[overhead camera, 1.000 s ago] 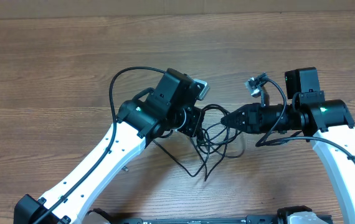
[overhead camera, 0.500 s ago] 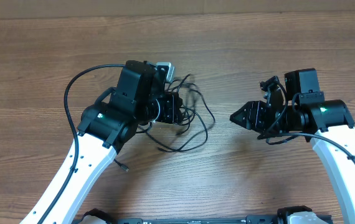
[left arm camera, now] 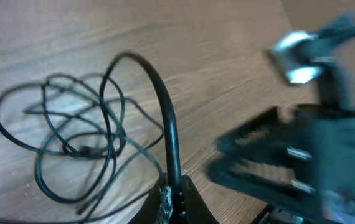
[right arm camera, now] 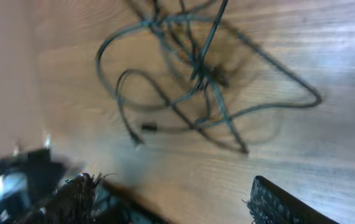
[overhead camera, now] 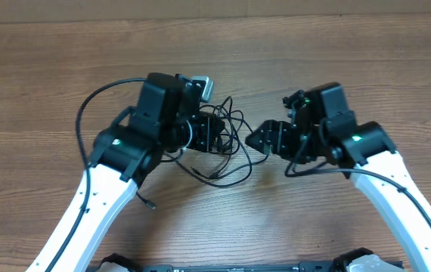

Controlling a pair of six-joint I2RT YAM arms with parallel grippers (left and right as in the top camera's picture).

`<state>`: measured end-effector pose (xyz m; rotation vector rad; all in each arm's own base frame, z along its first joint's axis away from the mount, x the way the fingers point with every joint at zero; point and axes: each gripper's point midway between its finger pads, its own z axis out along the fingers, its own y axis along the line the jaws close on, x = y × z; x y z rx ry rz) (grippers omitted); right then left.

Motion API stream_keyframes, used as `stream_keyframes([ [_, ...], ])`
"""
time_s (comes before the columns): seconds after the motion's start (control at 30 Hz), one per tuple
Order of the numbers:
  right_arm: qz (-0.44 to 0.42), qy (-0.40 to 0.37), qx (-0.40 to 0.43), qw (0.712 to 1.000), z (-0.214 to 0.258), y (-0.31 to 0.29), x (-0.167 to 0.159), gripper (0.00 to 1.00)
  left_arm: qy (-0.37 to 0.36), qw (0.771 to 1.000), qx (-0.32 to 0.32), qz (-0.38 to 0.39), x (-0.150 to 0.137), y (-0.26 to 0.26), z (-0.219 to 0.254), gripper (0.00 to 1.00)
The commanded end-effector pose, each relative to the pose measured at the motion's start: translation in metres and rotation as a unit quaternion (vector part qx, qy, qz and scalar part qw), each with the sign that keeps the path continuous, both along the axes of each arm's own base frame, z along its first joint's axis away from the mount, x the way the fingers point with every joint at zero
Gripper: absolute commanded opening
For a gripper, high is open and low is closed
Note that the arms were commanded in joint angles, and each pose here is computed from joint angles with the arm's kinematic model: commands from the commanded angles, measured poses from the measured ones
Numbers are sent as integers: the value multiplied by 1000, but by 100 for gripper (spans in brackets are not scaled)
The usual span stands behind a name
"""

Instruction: Untangle cables

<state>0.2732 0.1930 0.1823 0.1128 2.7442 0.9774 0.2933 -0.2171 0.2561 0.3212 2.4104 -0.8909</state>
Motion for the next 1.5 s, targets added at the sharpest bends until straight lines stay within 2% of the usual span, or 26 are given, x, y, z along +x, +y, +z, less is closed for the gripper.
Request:
stream_keyframes([
  [0.0,-43,4,-32,999,-17,-5,17,77,-112,992,-41,-29,-12,7,76,4],
  [0.13,-22,-3,-25,999,-32,17,31,78,-177,982,-67,-24,-27,16,123,4],
  [0.23,-3,1,-26,1000,-48,34,33,78,-200,977,-76,-24,-37,20,139,4],
  [0.3,10,7,-29,1000,-59,44,32,74,-212,974,-78,-21,-40,23,145,4],
  [0.33,16,10,-31,999,-64,49,32,68,-220,972,-79,-20,-41,24,149,4],
  [0.47,29,30,-44,998,-87,58,29,8,-256,963,-84,-19,-43,27,165,4],
  [0.5,28,36,-48,998,-92,58,28,4,-263,961,-84,-13,-43,28,168,4],
  [0.73,-102,83,-151,980,-122,-7,43,4,-312,945,-53,81,-41,69,196,4],
  [0.83,-131,111,-162,972,-126,-33,43,4,-324,937,-38,123,-43,90,202,4],
  [0.97,-139,148,-136,970,-125,-41,38,4,-314,940,-30,131,-45,96,196,4],
  [1.17,-90,165,-71,980,-115,-10,27,4,-244,962,1,124,-35,92,157,4],
  [1.47,-40,194,-75,977,-113,18,-6,4,-116,991,20,70,-28,70,97,4],
])
